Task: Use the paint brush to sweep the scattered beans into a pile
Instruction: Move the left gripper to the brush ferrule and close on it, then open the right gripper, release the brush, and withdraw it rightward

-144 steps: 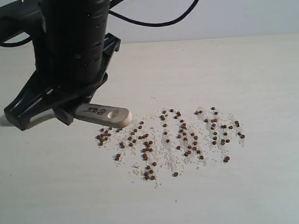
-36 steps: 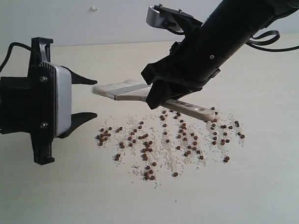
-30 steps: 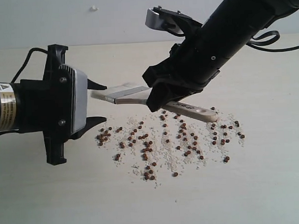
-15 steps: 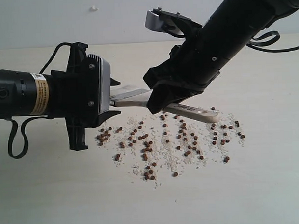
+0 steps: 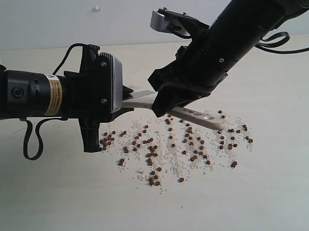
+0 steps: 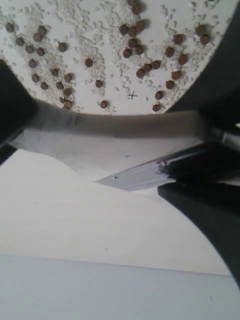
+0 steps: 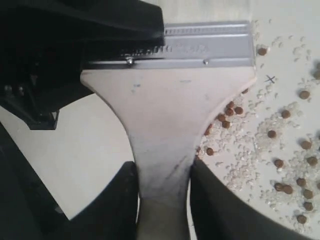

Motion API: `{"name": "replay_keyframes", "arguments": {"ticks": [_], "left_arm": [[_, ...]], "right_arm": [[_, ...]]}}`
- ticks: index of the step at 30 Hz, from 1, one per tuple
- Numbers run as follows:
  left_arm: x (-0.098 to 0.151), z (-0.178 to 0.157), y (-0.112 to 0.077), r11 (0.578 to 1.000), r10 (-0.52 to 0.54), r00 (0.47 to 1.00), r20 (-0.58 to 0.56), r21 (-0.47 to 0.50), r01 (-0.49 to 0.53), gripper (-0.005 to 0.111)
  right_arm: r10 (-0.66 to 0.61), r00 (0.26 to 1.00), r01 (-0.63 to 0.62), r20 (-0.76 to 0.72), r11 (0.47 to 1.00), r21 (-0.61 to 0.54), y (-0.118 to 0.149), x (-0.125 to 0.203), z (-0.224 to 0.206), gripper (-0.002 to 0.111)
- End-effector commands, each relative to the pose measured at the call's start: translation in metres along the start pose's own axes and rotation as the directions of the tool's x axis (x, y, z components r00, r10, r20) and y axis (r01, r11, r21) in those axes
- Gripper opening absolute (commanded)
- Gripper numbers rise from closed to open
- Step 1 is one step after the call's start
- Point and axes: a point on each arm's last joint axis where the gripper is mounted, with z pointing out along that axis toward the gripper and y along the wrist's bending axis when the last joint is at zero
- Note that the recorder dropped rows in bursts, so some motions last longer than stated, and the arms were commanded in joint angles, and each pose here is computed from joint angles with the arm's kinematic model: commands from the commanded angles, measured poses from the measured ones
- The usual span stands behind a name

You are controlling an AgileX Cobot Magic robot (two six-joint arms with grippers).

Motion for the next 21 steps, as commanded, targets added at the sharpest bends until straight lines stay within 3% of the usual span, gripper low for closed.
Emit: {"name": "replay_keyframes", "arguments": {"ticks": [1, 4, 10, 21], "left_arm": [[-0.0038, 0.0007, 0.0015, 1.000, -0.011, 1.000, 0.023, -0.006, 0.011, 0.015], [-0.0053, 0.0006, 0.0015, 1.000, -0.011, 0.999, 0.040, -0.005, 0.011, 0.001], [-0.0057, 0.0006, 0.0014, 1.000, -0.013, 0.999, 0.044, -0.005, 0.013, 0.000], [-0.0054, 0.0006, 0.0015, 1.000, -0.018, 0.999, 0.041, -0.005, 0.018, 0.000]], "right_arm": [[0.000, 1.000, 0.000, 0.005, 1.000, -0.005, -0.0004, -0.0001, -0.0016, 0.000], [0.004, 1.000, -0.004, 0.003, 1.000, -0.006, 0.0003, 0.0000, -0.0013, 0.000], [0.032, 0.999, -0.032, 0.010, 1.000, -0.003, 0.0000, -0.0006, -0.0013, 0.005], [0.045, 0.999, -0.045, 0.012, 0.999, -0.002, -0.0001, -0.0008, -0.0013, 0.049]]}}
